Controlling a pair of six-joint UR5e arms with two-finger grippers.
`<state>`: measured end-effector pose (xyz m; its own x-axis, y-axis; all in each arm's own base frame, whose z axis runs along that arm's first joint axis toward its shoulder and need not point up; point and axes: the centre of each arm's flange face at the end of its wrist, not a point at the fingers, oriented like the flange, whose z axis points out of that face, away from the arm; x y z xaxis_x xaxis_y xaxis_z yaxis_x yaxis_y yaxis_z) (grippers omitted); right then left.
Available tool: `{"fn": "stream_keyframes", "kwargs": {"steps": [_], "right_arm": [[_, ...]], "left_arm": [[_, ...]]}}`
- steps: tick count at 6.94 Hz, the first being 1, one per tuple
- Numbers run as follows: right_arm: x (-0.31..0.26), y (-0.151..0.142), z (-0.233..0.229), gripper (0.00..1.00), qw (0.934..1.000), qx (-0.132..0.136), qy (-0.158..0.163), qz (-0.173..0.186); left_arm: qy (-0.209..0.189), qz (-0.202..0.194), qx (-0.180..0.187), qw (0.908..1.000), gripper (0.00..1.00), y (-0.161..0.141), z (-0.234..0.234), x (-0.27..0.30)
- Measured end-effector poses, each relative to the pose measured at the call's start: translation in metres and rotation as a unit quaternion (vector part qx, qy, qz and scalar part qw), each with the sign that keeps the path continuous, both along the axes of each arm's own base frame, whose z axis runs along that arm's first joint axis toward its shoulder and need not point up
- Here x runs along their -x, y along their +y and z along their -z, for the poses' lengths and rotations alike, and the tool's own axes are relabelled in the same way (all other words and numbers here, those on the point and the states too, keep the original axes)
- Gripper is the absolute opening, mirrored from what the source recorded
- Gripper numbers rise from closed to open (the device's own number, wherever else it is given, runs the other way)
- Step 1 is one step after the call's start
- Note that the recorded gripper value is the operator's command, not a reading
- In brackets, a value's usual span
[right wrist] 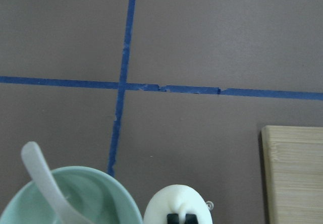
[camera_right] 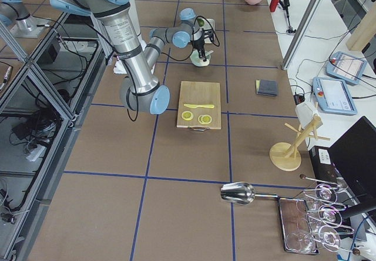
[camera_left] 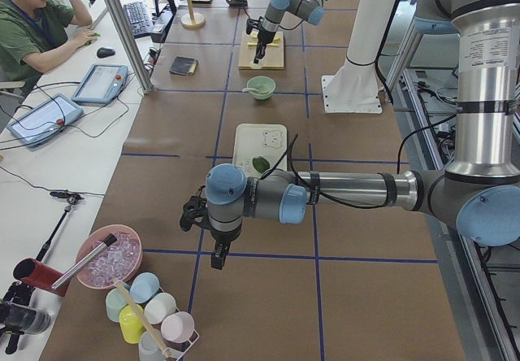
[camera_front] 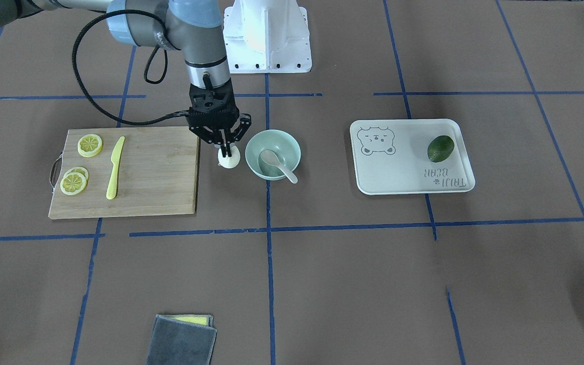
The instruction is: Put spoon and bun in bowl
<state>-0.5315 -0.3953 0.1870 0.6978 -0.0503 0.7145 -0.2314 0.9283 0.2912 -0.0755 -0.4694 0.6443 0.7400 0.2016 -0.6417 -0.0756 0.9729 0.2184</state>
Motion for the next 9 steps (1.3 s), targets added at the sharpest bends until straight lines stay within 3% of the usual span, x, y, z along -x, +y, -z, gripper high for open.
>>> {"fn": "stream_keyframes", "kwargs": {"steps": [1,2,3,4,7,8,9], "right_arm": [[0.026,0.009,0.016,0.0,1.0,-0.003,0.003,-0.007],[0.049,0.019,0.022,0.16,0.9999,-0.007,0.011,-0.009],[0.066,0.025,0.018,0.88,0.9997,-0.009,0.022,-0.009],[0.075,0.027,0.012,1.0,0.9994,-0.009,0.031,-0.009],[0.071,0.023,0.017,1.0,0.9994,-0.018,0.029,-0.005],[0.051,0.003,0.022,1.0,0.9993,-0.026,0.028,0.005],[0.011,-0.038,0.016,1.0,0.9984,-0.032,0.034,0.031]], "left_arm": [[0.001,0.0,-0.001,1.0,1.0,0.0,0.001,0.0],[0.007,-0.001,-0.001,1.0,1.0,0.0,0.002,-0.001],[0.018,-0.003,-0.001,0.9998,1.0,0.0,0.003,-0.003],[0.025,-0.004,-0.001,0.9997,1.0,0.0,0.004,-0.004],[0.029,-0.004,-0.001,0.9996,1.0,0.001,0.004,-0.004],[0.029,-0.004,0.0,0.9996,1.0,0.001,0.004,-0.004],[0.03,-0.004,0.003,0.9996,1.0,0.003,0.002,-0.004]]}}
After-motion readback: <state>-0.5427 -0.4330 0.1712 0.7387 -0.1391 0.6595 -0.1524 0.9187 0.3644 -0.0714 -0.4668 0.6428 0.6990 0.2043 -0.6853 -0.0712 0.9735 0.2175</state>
